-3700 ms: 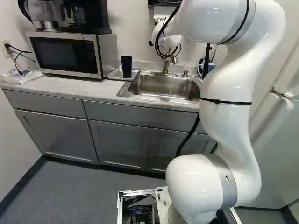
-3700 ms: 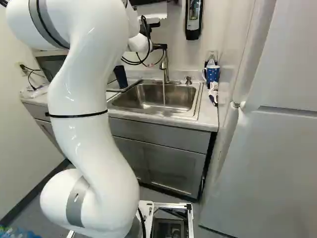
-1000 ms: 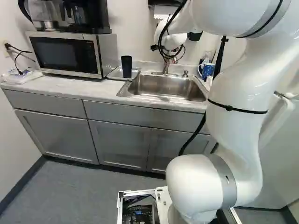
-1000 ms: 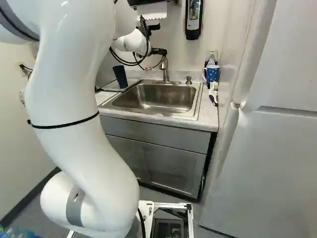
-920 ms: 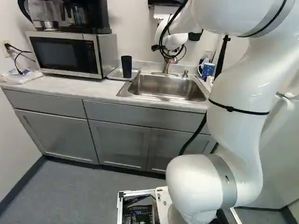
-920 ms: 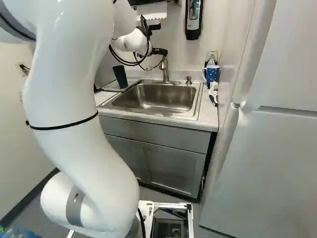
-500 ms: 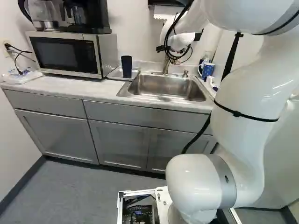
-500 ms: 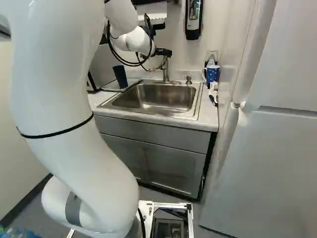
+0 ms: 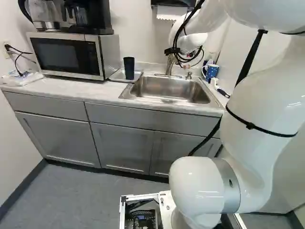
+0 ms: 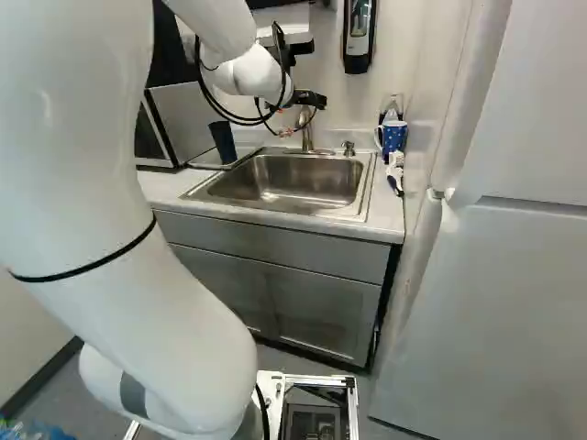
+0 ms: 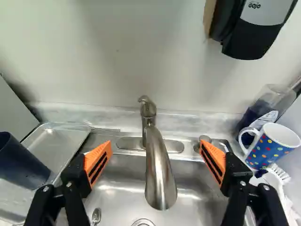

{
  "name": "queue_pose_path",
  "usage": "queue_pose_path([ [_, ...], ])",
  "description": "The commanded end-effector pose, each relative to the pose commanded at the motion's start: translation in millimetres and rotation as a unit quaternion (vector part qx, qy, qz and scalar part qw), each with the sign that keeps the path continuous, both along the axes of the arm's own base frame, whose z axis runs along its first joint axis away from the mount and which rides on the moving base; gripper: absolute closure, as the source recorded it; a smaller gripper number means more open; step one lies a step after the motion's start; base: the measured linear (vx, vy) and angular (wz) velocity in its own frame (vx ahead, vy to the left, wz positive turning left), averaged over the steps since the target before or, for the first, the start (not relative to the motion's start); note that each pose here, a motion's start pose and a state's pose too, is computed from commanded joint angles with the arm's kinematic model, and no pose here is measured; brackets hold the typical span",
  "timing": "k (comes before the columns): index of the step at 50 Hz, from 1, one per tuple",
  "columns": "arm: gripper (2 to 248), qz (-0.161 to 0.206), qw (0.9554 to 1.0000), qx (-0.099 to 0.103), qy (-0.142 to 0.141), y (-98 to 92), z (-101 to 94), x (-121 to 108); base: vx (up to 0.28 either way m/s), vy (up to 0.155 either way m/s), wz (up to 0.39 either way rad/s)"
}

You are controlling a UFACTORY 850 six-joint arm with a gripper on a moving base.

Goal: Rinse the cup and place it in the tray

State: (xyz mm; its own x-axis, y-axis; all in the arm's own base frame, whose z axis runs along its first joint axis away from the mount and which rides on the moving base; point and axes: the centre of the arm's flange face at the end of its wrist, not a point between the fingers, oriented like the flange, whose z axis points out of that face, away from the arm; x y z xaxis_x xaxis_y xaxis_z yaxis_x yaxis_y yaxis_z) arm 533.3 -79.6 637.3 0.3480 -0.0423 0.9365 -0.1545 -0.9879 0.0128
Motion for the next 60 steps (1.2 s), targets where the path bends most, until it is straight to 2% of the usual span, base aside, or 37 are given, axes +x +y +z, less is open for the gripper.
queue_pose_path([
  [27,3,-0.008,0.9993,0.007,0.036,-3.1,-6.8,-47.2,0.000,0.000,0.000],
  [60,3,-0.009,0.9956,0.019,0.091,0.3,-17.6,-87.3,0.000,0.000,0.000],
])
